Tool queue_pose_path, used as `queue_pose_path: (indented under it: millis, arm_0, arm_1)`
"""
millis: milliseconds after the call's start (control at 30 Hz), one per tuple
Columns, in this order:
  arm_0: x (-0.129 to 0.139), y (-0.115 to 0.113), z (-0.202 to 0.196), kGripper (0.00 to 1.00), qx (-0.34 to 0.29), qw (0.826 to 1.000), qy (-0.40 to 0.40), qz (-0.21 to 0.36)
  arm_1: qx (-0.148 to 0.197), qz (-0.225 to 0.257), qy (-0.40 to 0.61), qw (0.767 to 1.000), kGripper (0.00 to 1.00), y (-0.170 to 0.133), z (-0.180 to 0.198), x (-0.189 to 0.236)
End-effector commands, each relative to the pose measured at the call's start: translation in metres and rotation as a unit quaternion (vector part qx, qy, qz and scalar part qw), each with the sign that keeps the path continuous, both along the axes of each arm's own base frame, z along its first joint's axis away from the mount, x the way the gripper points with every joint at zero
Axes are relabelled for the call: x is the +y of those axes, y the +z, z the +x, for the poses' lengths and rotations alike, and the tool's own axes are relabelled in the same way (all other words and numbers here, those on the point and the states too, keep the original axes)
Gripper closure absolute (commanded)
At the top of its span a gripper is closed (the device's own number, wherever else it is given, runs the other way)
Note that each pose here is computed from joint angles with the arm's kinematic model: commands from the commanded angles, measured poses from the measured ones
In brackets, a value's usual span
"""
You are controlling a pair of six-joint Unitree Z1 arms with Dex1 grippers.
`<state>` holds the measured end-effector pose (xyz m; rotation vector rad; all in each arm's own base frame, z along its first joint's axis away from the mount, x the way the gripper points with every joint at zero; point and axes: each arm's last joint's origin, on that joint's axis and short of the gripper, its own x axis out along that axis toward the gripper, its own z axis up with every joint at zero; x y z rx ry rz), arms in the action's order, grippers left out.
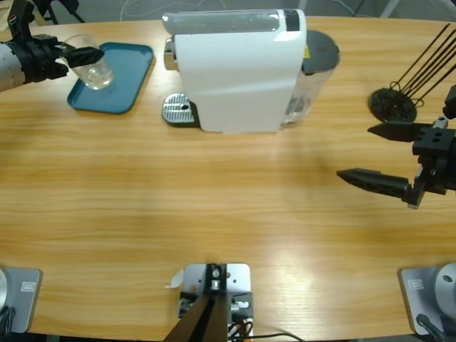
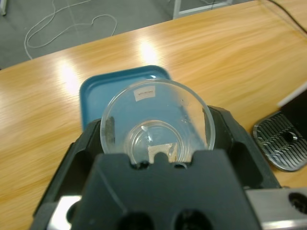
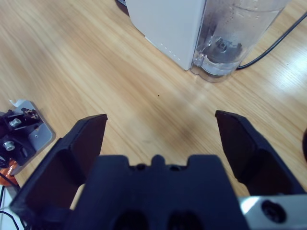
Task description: Pour coffee
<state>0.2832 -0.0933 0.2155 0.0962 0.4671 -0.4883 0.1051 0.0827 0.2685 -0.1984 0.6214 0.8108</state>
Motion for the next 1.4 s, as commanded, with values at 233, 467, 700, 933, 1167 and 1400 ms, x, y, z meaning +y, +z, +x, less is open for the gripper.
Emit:
queue_pose_path:
  millis: [233,467,700,933,1167,1400]
  arm_0:
    - [0.000,-0.051,0.044,0.485,0.059,0.998,0.018,0.014]
    - [-0.001,-0.059,0.045,0.093,0.079,0.997,0.014,0.014]
    - [0.010,-0.051,0.025,0.032,0.092,0.995,0.027,0.014]
    - [0.033,0.018,-0.017,0.004,0.037,0.997,0.067,0.011]
    - [0.004,0.102,-0.124,0.004,0.009,0.997,-0.071,0.005]
    - [-0.013,0.068,-0.183,0.005,0.063,0.972,-0.223,0.026]
  arm_1:
    - [0.009,-0.005,-0.003,1.000,0.004,-0.006,-0.001,0.000]
    - [0.007,-0.003,-0.004,1.000,0.004,-0.005,-0.003,-0.001]
    - [0.007,-0.001,-0.005,1.000,0.004,-0.005,-0.004,-0.001]
    - [0.004,0.001,-0.005,1.000,0.004,-0.005,-0.005,-0.003]
    - [-0.007,0.008,-0.006,1.000,0.004,-0.003,-0.009,-0.005]
    - [-0.003,0.005,-0.005,1.000,0.004,-0.005,-0.008,-0.004]
